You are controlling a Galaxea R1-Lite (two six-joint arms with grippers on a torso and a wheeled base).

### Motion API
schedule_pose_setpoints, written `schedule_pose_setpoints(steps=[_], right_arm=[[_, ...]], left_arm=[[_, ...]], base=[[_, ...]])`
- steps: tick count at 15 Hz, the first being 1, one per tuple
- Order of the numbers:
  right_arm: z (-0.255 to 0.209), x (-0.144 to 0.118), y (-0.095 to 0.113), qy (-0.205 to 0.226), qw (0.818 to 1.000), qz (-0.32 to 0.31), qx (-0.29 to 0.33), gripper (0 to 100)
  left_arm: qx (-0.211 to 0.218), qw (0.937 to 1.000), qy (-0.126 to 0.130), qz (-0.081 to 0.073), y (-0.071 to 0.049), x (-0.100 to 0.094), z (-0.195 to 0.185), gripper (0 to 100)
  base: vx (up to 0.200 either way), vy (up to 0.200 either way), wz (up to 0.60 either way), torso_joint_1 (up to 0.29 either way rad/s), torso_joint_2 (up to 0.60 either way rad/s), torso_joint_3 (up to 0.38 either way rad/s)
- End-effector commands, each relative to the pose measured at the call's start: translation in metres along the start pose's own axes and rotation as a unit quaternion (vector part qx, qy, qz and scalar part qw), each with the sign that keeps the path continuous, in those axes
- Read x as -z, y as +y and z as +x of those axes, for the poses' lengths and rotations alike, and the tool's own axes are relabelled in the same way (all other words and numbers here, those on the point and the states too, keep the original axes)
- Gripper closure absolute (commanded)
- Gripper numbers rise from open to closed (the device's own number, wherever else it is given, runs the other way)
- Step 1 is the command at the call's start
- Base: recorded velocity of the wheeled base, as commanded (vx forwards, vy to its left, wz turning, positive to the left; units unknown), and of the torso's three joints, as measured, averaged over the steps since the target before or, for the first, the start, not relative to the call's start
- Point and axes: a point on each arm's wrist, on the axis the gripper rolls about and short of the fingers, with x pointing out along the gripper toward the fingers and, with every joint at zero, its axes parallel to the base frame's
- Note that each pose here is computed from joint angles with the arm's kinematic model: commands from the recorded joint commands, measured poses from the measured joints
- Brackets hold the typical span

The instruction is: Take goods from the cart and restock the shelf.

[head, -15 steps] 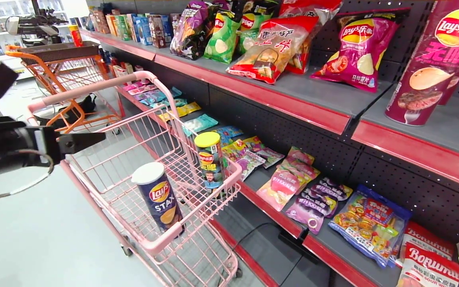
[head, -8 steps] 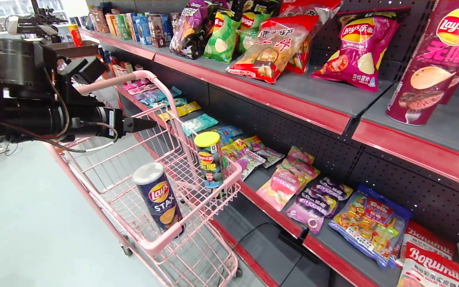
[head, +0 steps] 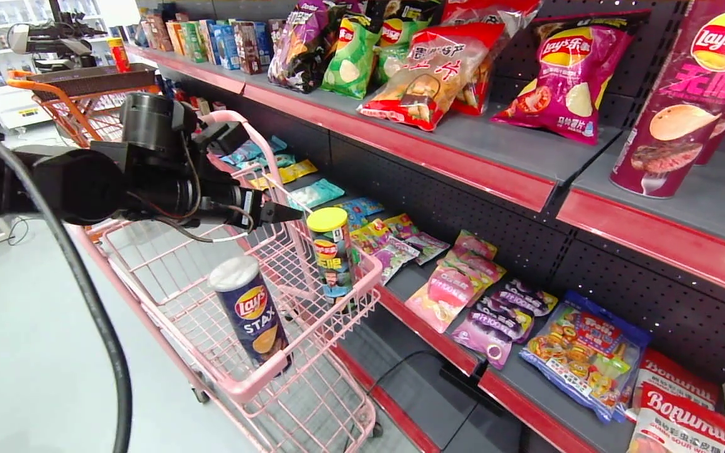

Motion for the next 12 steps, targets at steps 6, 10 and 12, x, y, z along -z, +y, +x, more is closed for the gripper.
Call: schedule_pose_setpoints(steps=[6, 10, 12], right_arm=[[0.0, 0.0, 0.0, 0.0, 1.0, 0.0, -0.001, 0], [0.0, 0.0, 0.0, 0.0, 1.0, 0.0, -0.001, 0], [0.0, 0.0, 0.0, 0.0, 1.0, 0.0, -0.001, 0]], left_arm=[[0.027, 0.9989, 0.037, 0.002, -0.005, 0.015, 0.049, 0], [0.032, 0.9988, 0.038, 0.005, -0.005, 0.015, 0.064, 0], [0.032, 0.9986, 0.041, 0.005, -0.004, 0.017, 0.071, 0]], base=[[0.0, 0.0, 0.0, 0.0, 0.0, 0.0], [0.0, 0.0, 0.0, 0.0, 0.0, 0.0], [0.0, 0.0, 0.0, 0.0, 0.0, 0.0]])
